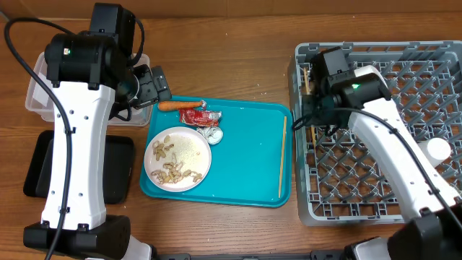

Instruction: Sort waste into correct bins and load items into the dishwasher

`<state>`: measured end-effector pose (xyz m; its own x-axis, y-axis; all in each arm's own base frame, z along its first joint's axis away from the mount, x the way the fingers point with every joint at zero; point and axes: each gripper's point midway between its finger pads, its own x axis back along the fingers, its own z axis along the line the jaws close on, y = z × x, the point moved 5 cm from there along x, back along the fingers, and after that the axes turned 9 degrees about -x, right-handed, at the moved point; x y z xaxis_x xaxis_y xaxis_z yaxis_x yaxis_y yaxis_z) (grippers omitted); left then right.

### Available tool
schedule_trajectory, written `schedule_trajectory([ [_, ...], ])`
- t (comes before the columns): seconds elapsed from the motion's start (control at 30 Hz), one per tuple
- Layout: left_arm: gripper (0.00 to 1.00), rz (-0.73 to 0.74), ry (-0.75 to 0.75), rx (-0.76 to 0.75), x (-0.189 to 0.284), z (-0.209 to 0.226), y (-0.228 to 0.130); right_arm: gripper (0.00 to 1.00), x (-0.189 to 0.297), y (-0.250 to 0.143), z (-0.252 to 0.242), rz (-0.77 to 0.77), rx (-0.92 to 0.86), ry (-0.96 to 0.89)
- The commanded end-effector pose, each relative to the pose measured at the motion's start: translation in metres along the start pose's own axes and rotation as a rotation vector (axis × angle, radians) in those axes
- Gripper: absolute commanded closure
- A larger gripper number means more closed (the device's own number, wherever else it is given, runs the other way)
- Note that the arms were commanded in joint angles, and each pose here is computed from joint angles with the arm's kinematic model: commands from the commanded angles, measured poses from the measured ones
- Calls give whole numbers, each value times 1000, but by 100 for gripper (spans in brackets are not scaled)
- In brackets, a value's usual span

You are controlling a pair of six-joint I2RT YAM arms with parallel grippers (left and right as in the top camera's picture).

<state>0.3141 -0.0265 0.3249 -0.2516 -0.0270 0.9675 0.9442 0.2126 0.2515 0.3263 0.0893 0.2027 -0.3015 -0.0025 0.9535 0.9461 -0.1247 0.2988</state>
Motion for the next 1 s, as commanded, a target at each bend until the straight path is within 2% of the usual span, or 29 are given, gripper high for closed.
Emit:
schedule_trajectory([
  [0.0,0,-8,-1,14,1,0,2,53,43,-9,41,-62,-27,196],
  [0.17,0,-8,-1,14,1,0,2,54,24,-39,81,3,-6,215],
  [0.37,0,-8,-1,14,1,0,2,54,-39,-72,87,46,-128,-5],
  [0.57,0,-7,-1,14,1,0,2,54,-89,-75,74,61,-123,-180],
  [0.73,0,-7,-1,14,1,0,2,54,-107,-75,81,94,-51,-141],
  [0.97,0,-7,-1,14,1,0,2,53,-114,-72,73,107,-78,-160],
])
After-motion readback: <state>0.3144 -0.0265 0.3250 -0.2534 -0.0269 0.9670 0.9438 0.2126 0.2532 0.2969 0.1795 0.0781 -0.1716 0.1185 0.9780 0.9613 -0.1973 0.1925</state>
